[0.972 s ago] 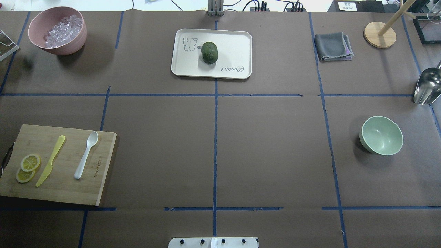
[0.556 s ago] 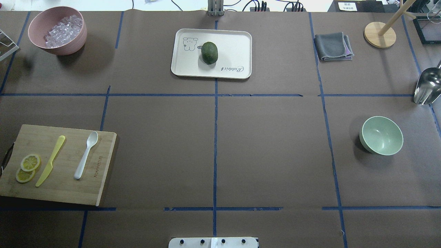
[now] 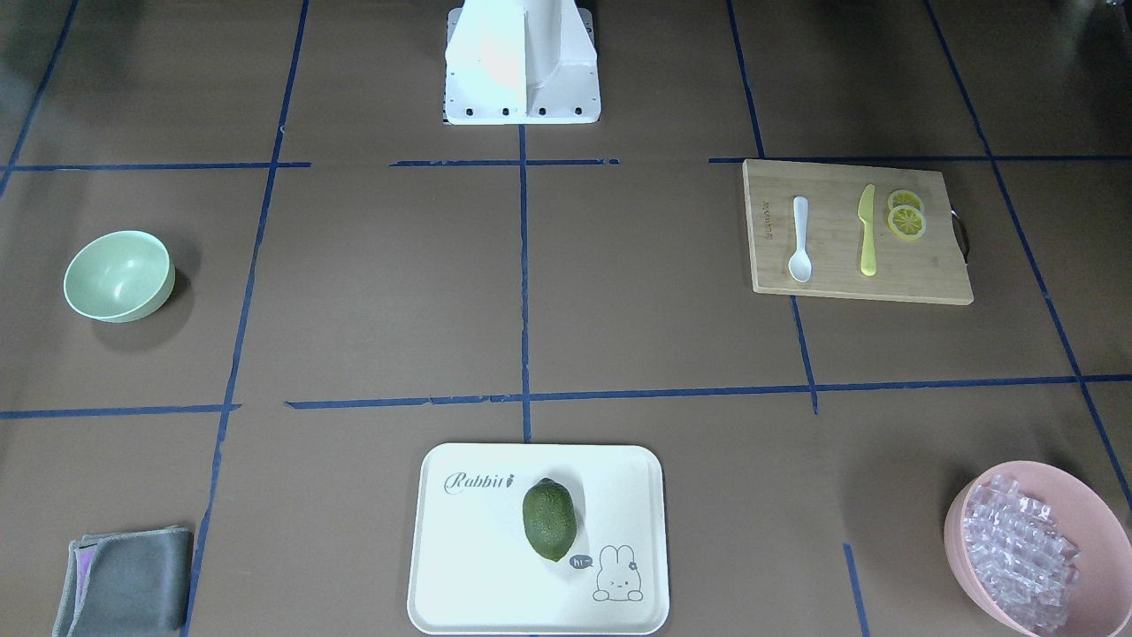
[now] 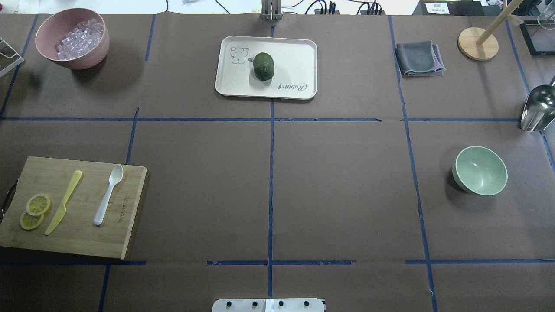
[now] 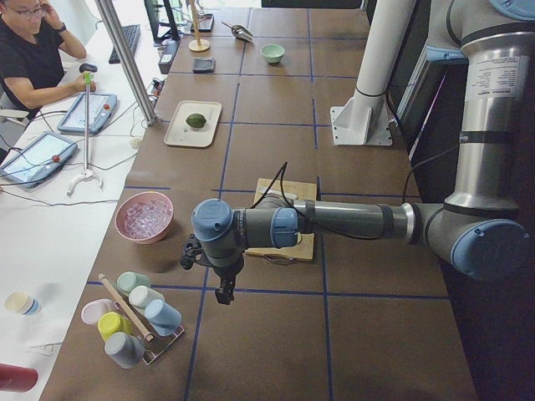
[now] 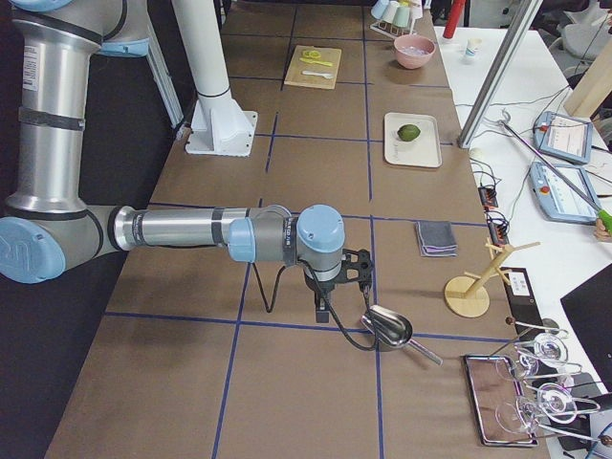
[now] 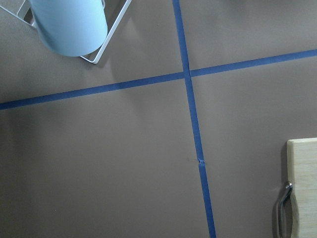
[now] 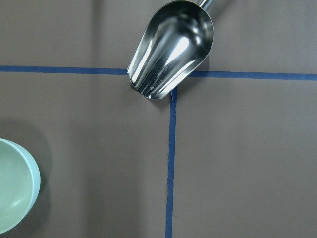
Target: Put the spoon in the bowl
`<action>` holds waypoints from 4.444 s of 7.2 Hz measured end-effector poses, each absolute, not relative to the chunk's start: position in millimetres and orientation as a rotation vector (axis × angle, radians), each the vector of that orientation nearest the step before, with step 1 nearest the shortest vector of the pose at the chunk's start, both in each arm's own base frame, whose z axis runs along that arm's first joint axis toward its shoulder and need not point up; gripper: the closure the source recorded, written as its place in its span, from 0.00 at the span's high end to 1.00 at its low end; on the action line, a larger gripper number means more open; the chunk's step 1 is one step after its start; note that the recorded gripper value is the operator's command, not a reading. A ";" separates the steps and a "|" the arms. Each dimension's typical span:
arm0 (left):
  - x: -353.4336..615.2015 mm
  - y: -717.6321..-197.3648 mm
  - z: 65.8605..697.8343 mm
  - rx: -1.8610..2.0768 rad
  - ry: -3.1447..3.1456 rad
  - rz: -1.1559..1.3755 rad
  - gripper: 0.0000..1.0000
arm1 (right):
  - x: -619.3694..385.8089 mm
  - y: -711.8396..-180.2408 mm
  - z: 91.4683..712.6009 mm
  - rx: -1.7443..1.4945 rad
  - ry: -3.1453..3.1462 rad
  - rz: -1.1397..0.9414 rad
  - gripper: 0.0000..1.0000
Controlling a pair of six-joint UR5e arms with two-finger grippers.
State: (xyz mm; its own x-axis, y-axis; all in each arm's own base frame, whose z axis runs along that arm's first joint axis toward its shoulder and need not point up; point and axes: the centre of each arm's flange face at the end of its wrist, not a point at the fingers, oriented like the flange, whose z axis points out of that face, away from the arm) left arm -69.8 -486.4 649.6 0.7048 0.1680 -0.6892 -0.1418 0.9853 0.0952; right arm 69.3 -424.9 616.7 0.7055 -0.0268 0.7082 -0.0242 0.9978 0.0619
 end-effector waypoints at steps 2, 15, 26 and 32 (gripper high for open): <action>-69.7 -486.6 649.3 0.036 0.770 0.172 1.00 | 69.6 -427.6 610.4 0.082 -0.787 -0.006 1.00; -68.8 -491.9 643.8 0.049 0.771 0.179 1.00 | -179.0 -407.4 607.7 0.168 -0.843 0.143 1.00; -68.8 -491.1 647.9 0.042 0.772 0.175 1.00 | -184.8 -403.5 568.0 0.158 -0.970 0.084 0.00; -68.6 -494.2 635.9 0.073 0.771 0.137 1.00 | -293.9 -439.2 312.6 0.088 -1.097 0.211 0.00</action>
State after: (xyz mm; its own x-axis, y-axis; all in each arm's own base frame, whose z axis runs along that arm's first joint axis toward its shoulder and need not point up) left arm -68.6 -494.2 635.9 0.7086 0.1504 -0.6894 -0.0969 0.9885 0.1160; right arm -293.9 -439.2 312.6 0.4387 0.1259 0.8898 -0.2132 0.9765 -0.0331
